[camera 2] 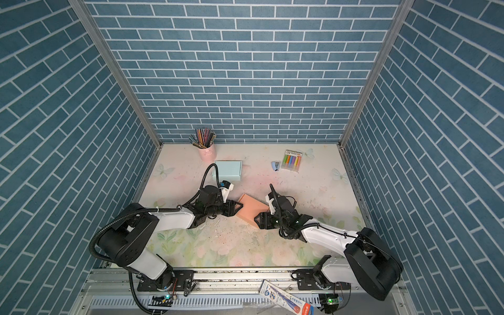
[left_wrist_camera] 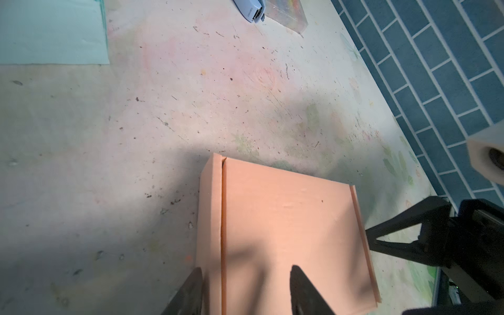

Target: Fold the paper box

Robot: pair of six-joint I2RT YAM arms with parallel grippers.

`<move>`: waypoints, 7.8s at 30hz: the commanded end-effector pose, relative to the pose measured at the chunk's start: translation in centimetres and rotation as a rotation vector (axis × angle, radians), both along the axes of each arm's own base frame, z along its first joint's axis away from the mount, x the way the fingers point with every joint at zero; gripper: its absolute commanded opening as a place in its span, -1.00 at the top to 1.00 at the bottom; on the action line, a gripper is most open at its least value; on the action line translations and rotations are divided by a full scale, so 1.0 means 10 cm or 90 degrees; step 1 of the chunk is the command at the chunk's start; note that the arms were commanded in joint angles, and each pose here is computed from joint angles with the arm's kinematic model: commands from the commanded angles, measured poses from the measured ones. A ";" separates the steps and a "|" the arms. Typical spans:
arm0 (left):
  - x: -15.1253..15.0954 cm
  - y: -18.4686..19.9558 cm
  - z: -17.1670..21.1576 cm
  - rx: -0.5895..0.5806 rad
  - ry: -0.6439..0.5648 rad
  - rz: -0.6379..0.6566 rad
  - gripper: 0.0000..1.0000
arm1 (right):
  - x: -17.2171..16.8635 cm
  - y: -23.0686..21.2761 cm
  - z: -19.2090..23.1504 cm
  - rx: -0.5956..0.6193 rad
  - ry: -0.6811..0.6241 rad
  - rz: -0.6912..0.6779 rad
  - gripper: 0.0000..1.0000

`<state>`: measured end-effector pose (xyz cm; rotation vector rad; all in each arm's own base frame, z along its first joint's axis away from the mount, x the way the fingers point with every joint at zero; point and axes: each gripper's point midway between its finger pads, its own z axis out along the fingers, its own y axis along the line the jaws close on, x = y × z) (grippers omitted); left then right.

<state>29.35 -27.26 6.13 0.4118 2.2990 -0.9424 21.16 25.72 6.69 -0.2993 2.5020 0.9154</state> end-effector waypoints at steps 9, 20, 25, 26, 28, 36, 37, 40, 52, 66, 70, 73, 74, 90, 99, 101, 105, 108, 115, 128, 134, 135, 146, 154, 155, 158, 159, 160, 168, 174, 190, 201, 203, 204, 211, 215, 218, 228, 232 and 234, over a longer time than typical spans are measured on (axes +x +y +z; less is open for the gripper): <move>-0.11 -0.22 -0.03 0.009 -0.011 -0.022 0.13 | 0.19 -0.10 -0.04 -0.010 -0.009 -0.018 -0.45; 0.01 -0.41 0.06 0.006 -0.020 -0.035 0.19 | 0.58 -0.20 0.01 -0.025 -0.038 -0.038 -0.44; 0.16 -0.56 0.08 0.006 -0.024 -0.046 0.20 | 0.91 -0.19 0.06 -0.028 -0.054 -0.048 -0.43; 0.20 -0.58 0.08 0.010 -0.026 -0.044 0.20 | 0.97 -0.20 0.06 -0.029 -0.054 -0.051 -0.43; 0.29 -0.62 0.07 0.015 -0.028 -0.042 0.20 | 1.09 -0.19 0.04 -0.028 -0.054 -0.052 -0.42; 0.83 -0.75 0.11 0.015 -0.037 -0.025 0.20 | 1.66 -0.11 0.08 -0.032 -0.063 -0.047 -0.40; 0.90 -0.75 0.11 0.015 -0.037 -0.022 0.20 | 1.72 -0.11 0.07 -0.034 -0.062 -0.045 -0.40; 1.07 -0.81 0.12 0.012 -0.039 -0.019 0.20 | 1.91 -0.08 0.07 -0.035 -0.063 -0.044 -0.39; 1.53 -0.84 0.06 0.019 -0.046 0.016 0.20 | 2.37 -0.05 -0.01 -0.032 -0.053 -0.039 -0.38; 1.65 -0.77 0.08 0.011 -0.060 0.046 -0.12 | 2.39 -0.10 0.01 -0.027 -0.056 -0.047 -0.40; 1.66 -0.76 0.07 0.008 -0.058 0.048 -0.17 | 2.37 -0.14 0.06 -0.028 -0.067 -0.054 -0.45; 1.66 -0.73 0.06 0.006 -0.057 0.056 -0.20 | 2.38 -0.16 0.08 -0.028 -0.070 -0.057 -0.46; 1.67 -0.71 0.07 0.006 -0.058 0.063 -0.23 | 2.38 -0.18 0.08 -0.030 -0.070 -0.060 -0.49; 1.57 -0.40 0.52 0.038 -0.115 0.113 -0.63 | 2.35 -0.40 0.54 -0.056 -0.142 -0.095 -0.88; 0.95 0.14 1.06 0.044 -0.192 0.165 -0.76 | 1.85 -0.60 1.22 -0.018 -0.278 -0.112 -0.91; 0.76 0.30 1.15 0.058 -0.205 0.177 -0.77 | 1.68 -0.70 1.39 -0.011 -0.332 -0.124 -0.95; 0.38 0.63 1.23 0.076 -0.217 0.198 -0.77 | 1.42 -0.92 1.55 -0.024 -0.403 -0.156 -0.96; 0.12 0.86 1.20 0.087 -0.217 0.215 -0.77 | 1.28 -1.03 1.51 -0.045 -0.400 -0.165 -0.96; -0.31 1.31 1.03 0.131 -0.208 0.255 -0.77 | 0.97 -1.26 1.48 -0.067 -0.414 -0.196 -0.96; -0.42 1.86 1.20 0.107 -0.258 0.439 -0.77 | 0.74 -1.91 1.39 -0.170 -0.441 -0.361 -0.96; -0.44 2.03 1.11 0.118 -0.256 0.494 -0.77 | 0.67 -2.10 1.30 -0.191 -0.460 -0.416 -0.96; -0.44 2.06 1.10 0.121 -0.257 0.504 -0.77 | 0.66 -2.14 1.28 -0.198 -0.460 -0.427 -0.96; -0.55 2.37 1.30 0.084 -0.320 0.598 -0.76 | 0.49 -2.34 1.24 -0.223 -0.529 -0.463 -0.96; -0.56 2.48 1.36 0.124 -0.374 0.617 -0.77 | 0.45 -2.30 1.13 -0.234 -0.566 -0.428 -0.97; -0.55 2.49 1.36 0.131 -0.386 0.616 -0.77 | 0.46 -2.30 1.11 -0.240 -0.567 -0.424 -0.97; -0.54 2.52 1.33 0.157 -0.414 0.616 -0.77 | 0.47 -2.32 1.07 -0.258 -0.562 -0.425 -0.97; -0.54 2.52 1.31 0.167 -0.422 0.613 -0.77 | 0.48 -2.33 1.06 -0.264 -0.560 -0.426 -0.97; -0.54 2.53 1.29 0.176 -0.428 0.614 -0.77 | 0.48 -2.34 1.05 -0.269 -0.560 -0.428 -0.97; -0.54 2.61 1.33 0.219 -0.467 0.631 -0.77 | 0.45 -2.58 0.87 -0.314 -0.555 -0.506 -0.97; -0.53 2.68 1.17 0.281 -0.471 0.636 -0.77 | 0.44 -2.55 0.87 -0.310 -0.579 -0.492 -0.97; -0.46 2.78 0.93 0.299 -0.476 0.663 -0.77 | 0.55 -2.53 0.70 -0.325 -0.557 -0.472 -0.97; -0.32 2.99 0.91 0.304 -0.470 0.688 -0.77 | 0.62 -2.65 0.80 -0.304 -0.600 -0.513 -0.97; -0.28 3.01 0.90 0.309 -0.464 0.691 -0.77 | 0.66 -2.69 0.79 -0.300 -0.598 -0.521 -0.97; -0.25 3.02 0.90 0.311 -0.461 0.689 -0.77 | 0.69 -2.71 0.79 -0.299 -0.595 -0.525 -0.97; -0.09 3.07 0.88 0.315 -0.451 0.686 -0.77 | 0.87 -2.75 0.79 -0.272 -0.589 -0.528 -0.97; 0.00 3.10 0.88 0.313 -0.447 0.687 -0.77 | 0.97 -2.74 0.80 -0.272 -0.588 -0.518 -0.97; 0.07 3.15 0.89 0.306 -0.448 0.693 -0.77 | 1.03 -2.75 0.83 -0.269 -0.600 -0.517 -0.97; 0.18 3.16 0.87 0.297 -0.436 0.688 -0.77 | 1.18 -2.81 0.83 -0.250 -0.598 -0.522 -0.97; 0.21 3.15 0.87 0.296 -0.436 0.683 -0.77 | 1.21 -2.84 0.82 -0.249 -0.591 -0.523 -0.97; 0.20 3.15 0.89 0.283 -0.450 0.684 -0.77 | 1.21 -2.84 0.82 -0.248 -0.589 -0.523 -0.97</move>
